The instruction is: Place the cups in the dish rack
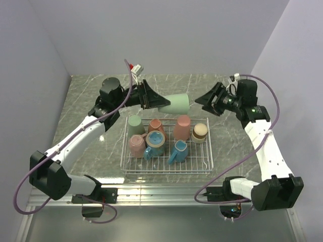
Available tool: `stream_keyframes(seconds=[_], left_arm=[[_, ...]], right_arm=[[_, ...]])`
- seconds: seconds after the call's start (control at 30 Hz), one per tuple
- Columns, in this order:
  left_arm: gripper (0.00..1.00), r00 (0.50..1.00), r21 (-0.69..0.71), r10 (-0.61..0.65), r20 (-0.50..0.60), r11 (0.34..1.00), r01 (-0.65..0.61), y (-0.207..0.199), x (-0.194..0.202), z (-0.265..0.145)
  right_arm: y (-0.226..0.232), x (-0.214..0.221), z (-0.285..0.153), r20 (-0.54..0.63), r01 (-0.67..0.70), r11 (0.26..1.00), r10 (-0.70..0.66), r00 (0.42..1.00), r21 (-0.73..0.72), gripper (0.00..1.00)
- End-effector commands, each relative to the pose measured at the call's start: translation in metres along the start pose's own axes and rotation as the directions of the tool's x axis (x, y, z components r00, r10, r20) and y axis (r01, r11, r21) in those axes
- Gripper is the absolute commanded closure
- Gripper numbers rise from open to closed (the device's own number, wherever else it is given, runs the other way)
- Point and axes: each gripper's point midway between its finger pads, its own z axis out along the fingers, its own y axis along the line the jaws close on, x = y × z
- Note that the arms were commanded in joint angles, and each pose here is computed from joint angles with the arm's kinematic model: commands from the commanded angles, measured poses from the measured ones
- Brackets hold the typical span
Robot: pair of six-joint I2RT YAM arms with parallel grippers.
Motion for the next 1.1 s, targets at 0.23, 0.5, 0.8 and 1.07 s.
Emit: stream_keyframes(seconds=[0.23, 0.5, 0.8, 1.07], left_arm=[[1.00, 0.985, -0.141, 0.155, -0.075, 0.976, -0.164, 0.001, -0.014, 0.018], [1.00, 0.935, -0.275, 0.235, -0.266, 0.911, -0.307, 0.015, 0.011, 0.073], [1.00, 0.852, -0.326, 0.218, -0.476, 0.856, -0.401, 0.033, 0.085, 0.105], [1.00, 0.773, -0.352, 0.207, -0.599, 0.800, -0.486, 0.057, 0.146, 0.114]], right_arm=[[-0.095, -0.035, -0.097, 0.200, -0.004, 0.756, -0.168, 0.965, 0.654, 0.31], [-0.100, -0.047, -0.103, 0.193, 0.032, 0.716, -0.231, 0.954, 0.698, 0.26], [-0.094, -0.065, -0.104, 0.214, 0.030, 0.709, -0.252, 0.944, 0.705, 0.20], [-0.103, -0.063, -0.097, 0.211, 0.007, 0.722, -0.211, 0.955, 0.692, 0.21]])
